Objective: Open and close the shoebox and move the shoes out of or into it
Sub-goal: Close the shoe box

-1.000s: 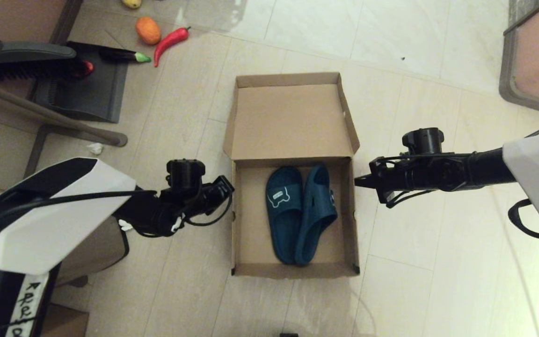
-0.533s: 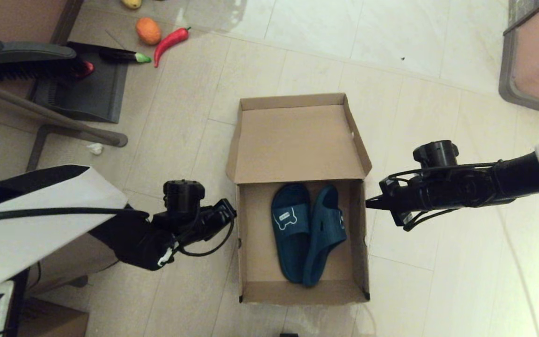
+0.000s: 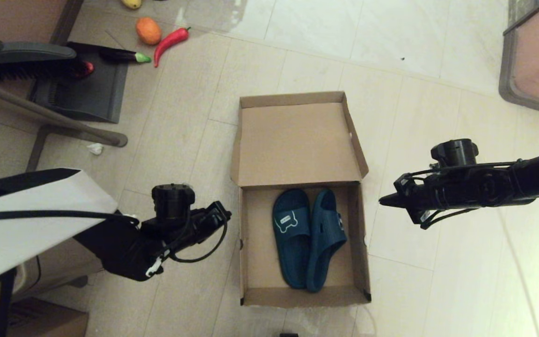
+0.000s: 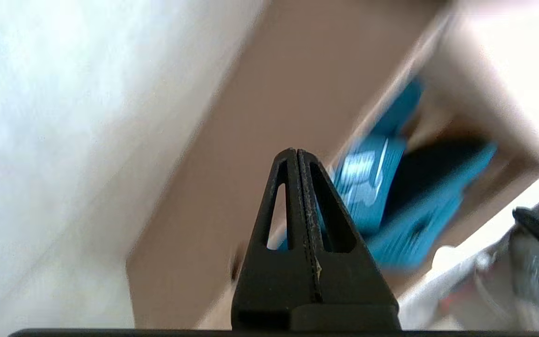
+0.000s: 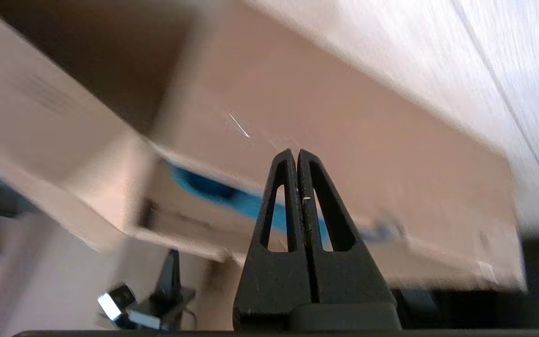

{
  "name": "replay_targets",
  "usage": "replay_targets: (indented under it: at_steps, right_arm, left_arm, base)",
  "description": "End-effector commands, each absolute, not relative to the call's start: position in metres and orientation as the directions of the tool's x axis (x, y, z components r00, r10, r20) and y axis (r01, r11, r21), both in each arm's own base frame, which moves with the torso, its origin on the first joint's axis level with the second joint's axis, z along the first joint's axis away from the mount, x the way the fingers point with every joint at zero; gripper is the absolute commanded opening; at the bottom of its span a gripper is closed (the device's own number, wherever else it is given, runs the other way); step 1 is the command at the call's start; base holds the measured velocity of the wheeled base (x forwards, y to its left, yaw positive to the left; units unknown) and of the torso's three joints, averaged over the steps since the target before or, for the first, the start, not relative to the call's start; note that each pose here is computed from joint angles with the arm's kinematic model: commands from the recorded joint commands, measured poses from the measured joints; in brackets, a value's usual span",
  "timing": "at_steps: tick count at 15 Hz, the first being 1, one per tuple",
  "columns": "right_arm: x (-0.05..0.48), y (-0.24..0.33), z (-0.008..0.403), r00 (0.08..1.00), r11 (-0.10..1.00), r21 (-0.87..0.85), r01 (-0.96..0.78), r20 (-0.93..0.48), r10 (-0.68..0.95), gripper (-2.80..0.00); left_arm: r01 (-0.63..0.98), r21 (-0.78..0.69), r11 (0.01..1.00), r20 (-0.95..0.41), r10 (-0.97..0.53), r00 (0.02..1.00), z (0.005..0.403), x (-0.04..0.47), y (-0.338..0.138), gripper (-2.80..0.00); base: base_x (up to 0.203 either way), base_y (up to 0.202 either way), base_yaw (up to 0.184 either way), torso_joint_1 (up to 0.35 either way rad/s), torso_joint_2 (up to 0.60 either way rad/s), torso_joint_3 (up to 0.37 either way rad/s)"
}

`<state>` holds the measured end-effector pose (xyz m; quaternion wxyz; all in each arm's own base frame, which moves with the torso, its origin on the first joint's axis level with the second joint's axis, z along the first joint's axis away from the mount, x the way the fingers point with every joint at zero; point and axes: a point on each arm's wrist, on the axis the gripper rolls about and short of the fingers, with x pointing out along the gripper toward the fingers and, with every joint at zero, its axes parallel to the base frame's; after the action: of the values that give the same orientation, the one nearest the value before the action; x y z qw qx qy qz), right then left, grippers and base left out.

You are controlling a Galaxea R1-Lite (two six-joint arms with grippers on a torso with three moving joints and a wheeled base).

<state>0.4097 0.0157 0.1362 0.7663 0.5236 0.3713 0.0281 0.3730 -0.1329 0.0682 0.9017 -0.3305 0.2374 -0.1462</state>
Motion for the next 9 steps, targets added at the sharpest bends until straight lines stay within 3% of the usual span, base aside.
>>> replay_targets:
  at_steps: [1,5,9]
  right_arm:
    - [0.425,0.011,0.142,0.751,0.435,0.846,0.307,-0.496,0.435,-2.8]
    - [0.462,-0.001,0.169,0.79,0.401,0.906,0.138,-0.345,0.506,-2.8]
    - [0.502,-0.005,0.17,0.813,0.389,0.921,0.027,-0.247,0.527,-2.8]
  left_arm:
    - [0.117,-0.677,0.726,-0.251,-0.378,0.891,0.087,0.396,-0.113,-2.8]
    - [0.205,-0.688,0.696,-0.128,-0.395,0.91,0.125,0.427,-0.098,-2.8]
    - [0.314,-0.674,0.668,0.017,-0.411,0.911,0.142,0.474,-0.107,-2.8]
  base:
    - [0.0,0.0,0.0,0.0,0.0,0.0]
    - [0.0,0.0,0.0,0.0,0.0,0.0]
    - [0.0,0.0,0.0,0.0,0.0,0.0]
